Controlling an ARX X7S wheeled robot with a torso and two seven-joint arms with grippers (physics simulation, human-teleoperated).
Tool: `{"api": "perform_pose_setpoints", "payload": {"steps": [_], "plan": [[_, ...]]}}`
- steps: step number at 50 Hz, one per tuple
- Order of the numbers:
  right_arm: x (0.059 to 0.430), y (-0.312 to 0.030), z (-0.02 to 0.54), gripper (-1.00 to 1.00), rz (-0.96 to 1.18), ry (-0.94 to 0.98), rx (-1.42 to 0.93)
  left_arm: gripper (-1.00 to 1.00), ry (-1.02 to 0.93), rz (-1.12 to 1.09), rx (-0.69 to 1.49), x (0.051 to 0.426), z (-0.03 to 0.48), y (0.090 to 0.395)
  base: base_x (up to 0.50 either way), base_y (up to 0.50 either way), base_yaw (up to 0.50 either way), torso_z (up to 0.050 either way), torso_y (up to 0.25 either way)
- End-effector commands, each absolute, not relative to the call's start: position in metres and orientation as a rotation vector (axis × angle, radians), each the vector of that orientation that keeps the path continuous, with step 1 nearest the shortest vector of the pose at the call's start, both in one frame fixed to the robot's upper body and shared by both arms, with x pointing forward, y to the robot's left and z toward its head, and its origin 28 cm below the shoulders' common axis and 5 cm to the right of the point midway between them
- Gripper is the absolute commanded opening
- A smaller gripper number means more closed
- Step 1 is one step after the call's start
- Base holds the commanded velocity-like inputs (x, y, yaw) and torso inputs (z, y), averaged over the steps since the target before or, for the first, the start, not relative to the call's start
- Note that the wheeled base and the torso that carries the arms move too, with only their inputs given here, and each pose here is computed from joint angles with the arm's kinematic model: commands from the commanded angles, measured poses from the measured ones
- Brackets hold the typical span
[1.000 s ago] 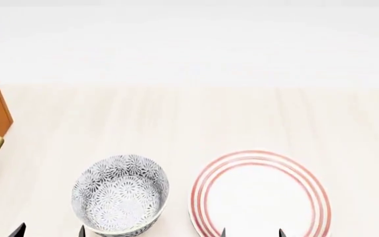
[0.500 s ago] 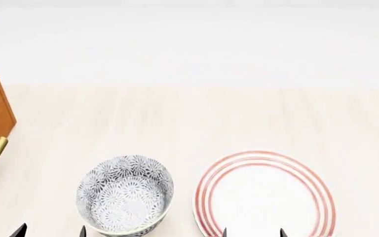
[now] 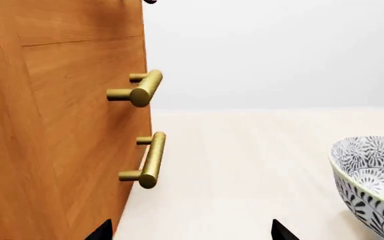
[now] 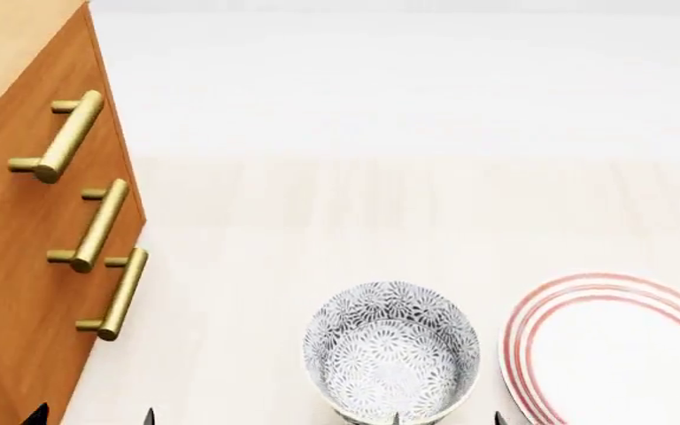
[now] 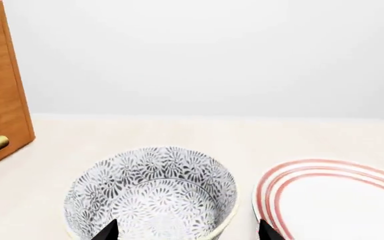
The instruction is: Open the top drawer of the cabinet.
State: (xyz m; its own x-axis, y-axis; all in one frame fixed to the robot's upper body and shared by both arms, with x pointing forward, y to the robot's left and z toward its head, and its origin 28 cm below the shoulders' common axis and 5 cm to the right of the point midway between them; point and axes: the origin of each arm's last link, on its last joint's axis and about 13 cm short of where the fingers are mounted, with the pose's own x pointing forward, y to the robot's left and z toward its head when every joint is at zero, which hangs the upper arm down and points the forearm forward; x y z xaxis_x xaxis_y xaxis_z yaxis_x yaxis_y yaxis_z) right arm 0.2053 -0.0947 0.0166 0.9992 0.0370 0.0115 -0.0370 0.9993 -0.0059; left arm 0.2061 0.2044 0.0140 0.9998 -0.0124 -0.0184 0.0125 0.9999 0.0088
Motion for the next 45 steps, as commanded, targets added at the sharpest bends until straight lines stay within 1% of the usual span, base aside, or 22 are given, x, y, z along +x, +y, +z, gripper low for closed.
{"api": "perform_pose_setpoints", "payload": {"steps": [1,4,8,11,15,22,26,29,45], "plan": [[0.206,-0.095,0.016,1.00,0.038,-0.017,-0.004,1.00,0.009,-0.015,0.001,0.207,0.015,0.204,0.00,0.50,0.00,0.000,0.000],[0.206,-0.095,0.015,1.00,0.037,-0.015,-0.004,1.00,0.008,-0.015,0.002,0.207,0.015,0.204,0.00,0.49,0.00,0.000,0.000],[0.207,-0.095,0.015,1.00,0.022,0.000,-0.003,1.00,0.026,-0.021,0.025,0.208,0.014,0.204,0.00,0.00,0.00,0.000,0.000],[0.208,-0.095,0.015,1.00,0.019,0.003,-0.003,1.00,0.041,-0.053,0.117,0.210,0.012,0.203,0.00,0.00,0.00,0.000,0.000],[0.209,-0.095,0.015,1.00,0.016,0.000,-0.003,1.00,0.044,-0.077,0.169,0.213,0.011,0.204,0.00,0.00,0.00,0.000,0.000],[0.209,-0.096,0.016,1.00,0.010,0.000,-0.001,1.00,0.024,-0.115,0.371,0.225,0.008,0.207,0.00,0.00,0.00,0.000,0.000],[0.209,-0.096,0.017,1.00,0.008,-0.001,0.000,1.00,0.011,-0.116,0.451,0.236,0.009,0.208,0.00,0.00,0.00,0.000,0.000],[0.209,-0.096,0.018,1.00,0.004,0.000,0.002,1.00,0.000,-0.148,0.554,0.245,0.011,0.209,0.00,0.00,0.00,0.000,0.000],[0.209,-0.096,0.016,1.00,0.007,0.004,0.005,1.00,-0.090,-0.131,0.978,0.273,0.019,0.215,0.00,0.00,0.00,0.000,0.000]]}}
